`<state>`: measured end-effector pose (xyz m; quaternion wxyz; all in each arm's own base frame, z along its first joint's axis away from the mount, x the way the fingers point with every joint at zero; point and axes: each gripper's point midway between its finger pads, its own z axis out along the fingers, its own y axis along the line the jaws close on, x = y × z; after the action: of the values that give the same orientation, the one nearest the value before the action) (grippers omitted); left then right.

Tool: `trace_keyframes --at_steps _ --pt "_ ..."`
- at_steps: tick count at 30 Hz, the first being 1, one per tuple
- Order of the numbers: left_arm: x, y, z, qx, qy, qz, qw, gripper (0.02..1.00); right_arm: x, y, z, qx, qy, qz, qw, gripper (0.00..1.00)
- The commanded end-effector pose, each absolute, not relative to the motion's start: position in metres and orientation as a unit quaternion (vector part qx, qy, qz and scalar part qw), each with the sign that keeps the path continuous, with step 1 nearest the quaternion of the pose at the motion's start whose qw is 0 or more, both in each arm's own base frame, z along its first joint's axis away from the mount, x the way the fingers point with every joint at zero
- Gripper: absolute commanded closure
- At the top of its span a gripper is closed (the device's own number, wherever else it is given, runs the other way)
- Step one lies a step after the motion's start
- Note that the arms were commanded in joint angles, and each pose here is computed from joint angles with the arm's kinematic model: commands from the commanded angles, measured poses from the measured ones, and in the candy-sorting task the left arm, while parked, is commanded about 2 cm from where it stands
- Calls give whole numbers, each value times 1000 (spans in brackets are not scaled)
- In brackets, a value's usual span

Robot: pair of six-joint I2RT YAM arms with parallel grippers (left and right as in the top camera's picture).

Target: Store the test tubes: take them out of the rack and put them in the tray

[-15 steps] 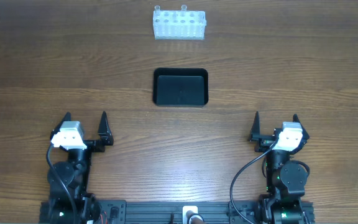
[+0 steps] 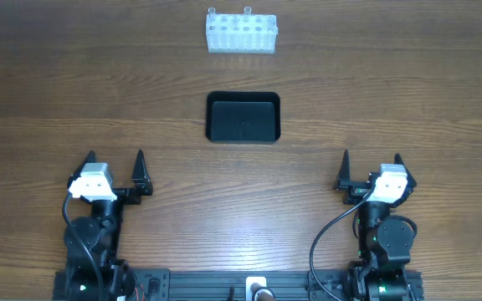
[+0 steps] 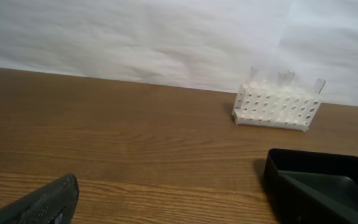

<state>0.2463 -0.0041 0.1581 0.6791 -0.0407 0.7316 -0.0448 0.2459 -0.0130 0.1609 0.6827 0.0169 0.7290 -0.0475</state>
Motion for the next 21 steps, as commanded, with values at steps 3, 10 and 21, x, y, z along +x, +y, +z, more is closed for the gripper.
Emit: trace_keyframes --at_steps 3,10,21 --pt "247 -5 159 -34 730 -45 681 20 246 -10 159 11 730 -45 682 9" --pt "266 -6 194 -35 686 -50 725 20 246 -10 159 11 730 -45 682 9" --pt "334 -17 245 -30 707 -70 704 20 246 -10 159 11 730 -45 682 7"
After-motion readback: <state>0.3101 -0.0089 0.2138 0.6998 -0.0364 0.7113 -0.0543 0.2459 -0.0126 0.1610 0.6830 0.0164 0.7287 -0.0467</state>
